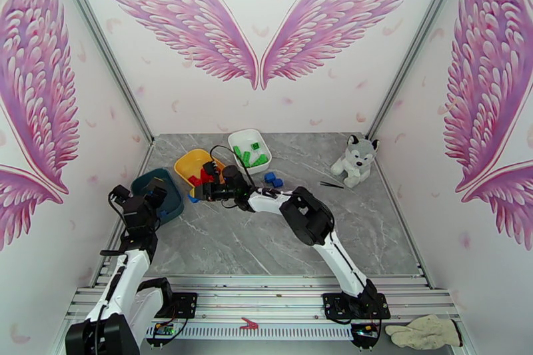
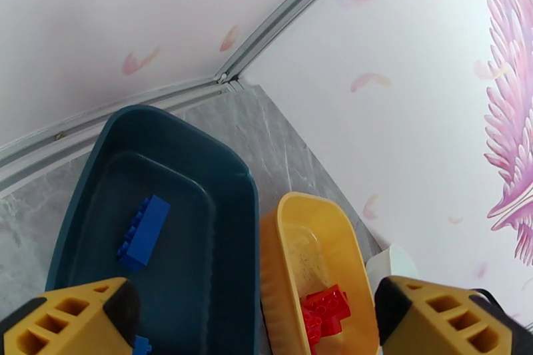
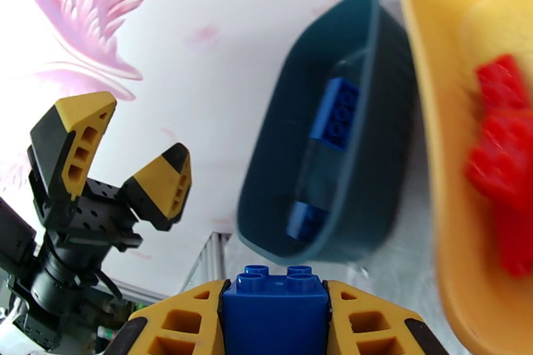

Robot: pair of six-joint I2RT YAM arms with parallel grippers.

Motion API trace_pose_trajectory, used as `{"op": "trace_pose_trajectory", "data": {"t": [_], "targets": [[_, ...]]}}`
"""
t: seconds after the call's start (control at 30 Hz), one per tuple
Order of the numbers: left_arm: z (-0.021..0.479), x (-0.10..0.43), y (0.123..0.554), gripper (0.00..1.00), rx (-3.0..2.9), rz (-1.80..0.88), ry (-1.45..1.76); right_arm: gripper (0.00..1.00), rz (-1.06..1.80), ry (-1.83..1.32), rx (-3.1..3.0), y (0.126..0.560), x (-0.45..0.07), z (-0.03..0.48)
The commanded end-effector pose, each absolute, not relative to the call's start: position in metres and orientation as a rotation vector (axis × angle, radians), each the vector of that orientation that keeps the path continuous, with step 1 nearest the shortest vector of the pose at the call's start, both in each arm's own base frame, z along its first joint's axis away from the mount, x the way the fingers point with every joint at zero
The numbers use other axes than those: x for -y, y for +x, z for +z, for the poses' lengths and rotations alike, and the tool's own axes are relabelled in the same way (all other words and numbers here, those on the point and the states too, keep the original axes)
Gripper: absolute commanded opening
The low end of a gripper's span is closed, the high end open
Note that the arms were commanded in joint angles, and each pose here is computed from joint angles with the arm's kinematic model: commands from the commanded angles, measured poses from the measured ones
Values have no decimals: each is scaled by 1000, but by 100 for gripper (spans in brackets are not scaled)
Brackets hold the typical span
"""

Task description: Sort the legos into containers by color

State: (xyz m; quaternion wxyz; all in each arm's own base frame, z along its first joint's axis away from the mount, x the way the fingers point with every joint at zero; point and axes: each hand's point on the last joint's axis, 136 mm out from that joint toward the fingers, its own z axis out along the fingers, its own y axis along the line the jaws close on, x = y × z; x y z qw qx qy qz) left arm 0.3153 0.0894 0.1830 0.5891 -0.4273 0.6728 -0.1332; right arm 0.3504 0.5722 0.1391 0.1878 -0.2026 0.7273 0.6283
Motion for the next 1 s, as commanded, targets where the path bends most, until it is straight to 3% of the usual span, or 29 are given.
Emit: {"op": "trace_pose_trajectory", "data": {"t": [0.0, 0.07, 0.27, 0.33, 0.7, 0.97], "targets": [[169, -89, 306, 99, -1601, -327, -1033, 25, 1856, -607, -1985, 341, -601, 162], [170, -92, 302, 99, -1592, -332, -1042, 29, 1857, -618, -1980, 343, -614, 163], [182, -103, 286, 99, -1538, -346, -1068, 59, 1855, -642, -1985, 348, -637, 158], [185, -106, 281, 99, -1525, -350, -1074, 64, 1840, -646, -1987, 348, -637, 158], [191, -92, 291, 99, -1545, -417, -990, 70, 1646, -732, -1938, 338, -598, 187], [193, -29, 322, 99, -1704, -431, -754, 73, 1285, -662, -2019, 345, -520, 188]]}}
